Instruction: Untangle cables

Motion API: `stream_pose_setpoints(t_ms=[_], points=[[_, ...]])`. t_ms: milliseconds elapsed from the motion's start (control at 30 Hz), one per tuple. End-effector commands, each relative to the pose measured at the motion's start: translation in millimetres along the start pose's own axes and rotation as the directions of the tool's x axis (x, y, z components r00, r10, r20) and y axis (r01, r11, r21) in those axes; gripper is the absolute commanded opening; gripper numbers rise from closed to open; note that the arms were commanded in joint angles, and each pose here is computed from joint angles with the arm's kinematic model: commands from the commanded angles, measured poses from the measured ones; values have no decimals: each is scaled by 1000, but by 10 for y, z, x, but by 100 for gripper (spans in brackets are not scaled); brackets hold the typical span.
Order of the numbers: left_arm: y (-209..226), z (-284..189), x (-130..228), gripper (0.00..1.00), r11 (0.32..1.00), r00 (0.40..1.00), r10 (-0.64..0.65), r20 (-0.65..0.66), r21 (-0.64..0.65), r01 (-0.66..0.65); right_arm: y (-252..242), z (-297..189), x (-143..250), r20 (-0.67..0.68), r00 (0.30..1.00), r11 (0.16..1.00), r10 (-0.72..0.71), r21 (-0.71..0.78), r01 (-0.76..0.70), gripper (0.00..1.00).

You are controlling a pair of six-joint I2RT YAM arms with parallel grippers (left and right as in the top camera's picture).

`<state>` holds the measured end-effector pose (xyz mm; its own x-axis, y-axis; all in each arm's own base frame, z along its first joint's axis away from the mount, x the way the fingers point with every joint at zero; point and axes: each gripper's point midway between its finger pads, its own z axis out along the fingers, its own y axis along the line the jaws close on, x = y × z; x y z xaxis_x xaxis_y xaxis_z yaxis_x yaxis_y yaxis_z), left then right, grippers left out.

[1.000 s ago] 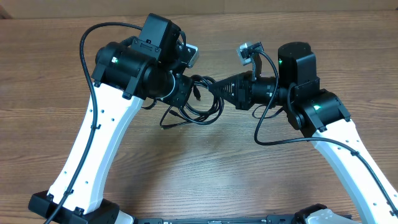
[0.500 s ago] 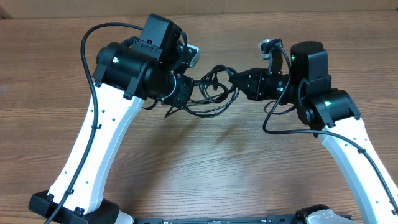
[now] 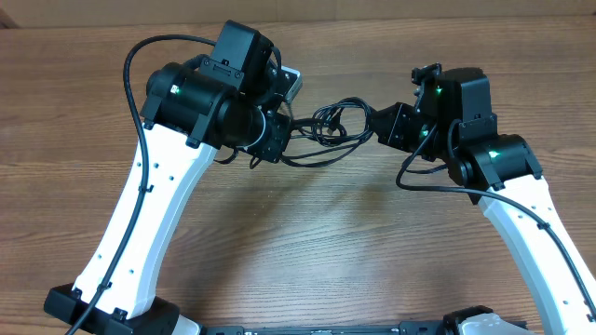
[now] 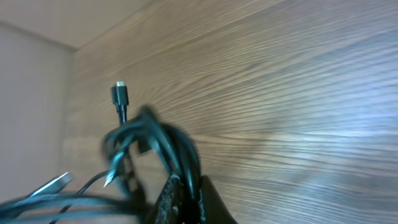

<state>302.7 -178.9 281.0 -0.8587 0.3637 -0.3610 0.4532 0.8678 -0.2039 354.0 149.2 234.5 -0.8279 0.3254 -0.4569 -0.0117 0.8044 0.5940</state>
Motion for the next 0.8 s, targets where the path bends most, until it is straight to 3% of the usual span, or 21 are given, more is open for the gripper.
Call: stream_pose_setpoints(t_ms=[0,133,233,267,300,333,400,567,767], points=[[137,-61,58,4,998,1000,-29,-5,-64,29,-310,-151,-332,145,989,988,5,155,-28,4],[137,-69,58,4,995,998,-70,0,-65,70,46,-126,-217,70,980,982,-188,-24,190,4],[134,-110,46,5,987,989,-146,24,-65,148,175,-166,-188,70,969,966,-237,-87,242,5],[128,-134,42,4,985,987,-159,34,-63,161,179,-170,-189,72,969,966,-238,-88,244,15],[121,-162,45,4,984,985,-166,42,-60,168,189,-179,-183,71,968,965,-239,-93,245,40],[112,-199,51,5,984,985,-164,52,-58,167,206,-182,-166,66,968,963,-243,-104,248,53],[85,-307,72,4,986,984,-158,80,-50,162,366,-209,-37,37,946,922,-323,-212,324,62],[26,-530,99,4,986,976,-157,149,-30,163,548,-271,112,25,912,855,-409,-341,392,62],[-218,-789,99,4,994,969,-91,230,81,74,546,-267,94,1,943,888,-332,-336,313,62]])
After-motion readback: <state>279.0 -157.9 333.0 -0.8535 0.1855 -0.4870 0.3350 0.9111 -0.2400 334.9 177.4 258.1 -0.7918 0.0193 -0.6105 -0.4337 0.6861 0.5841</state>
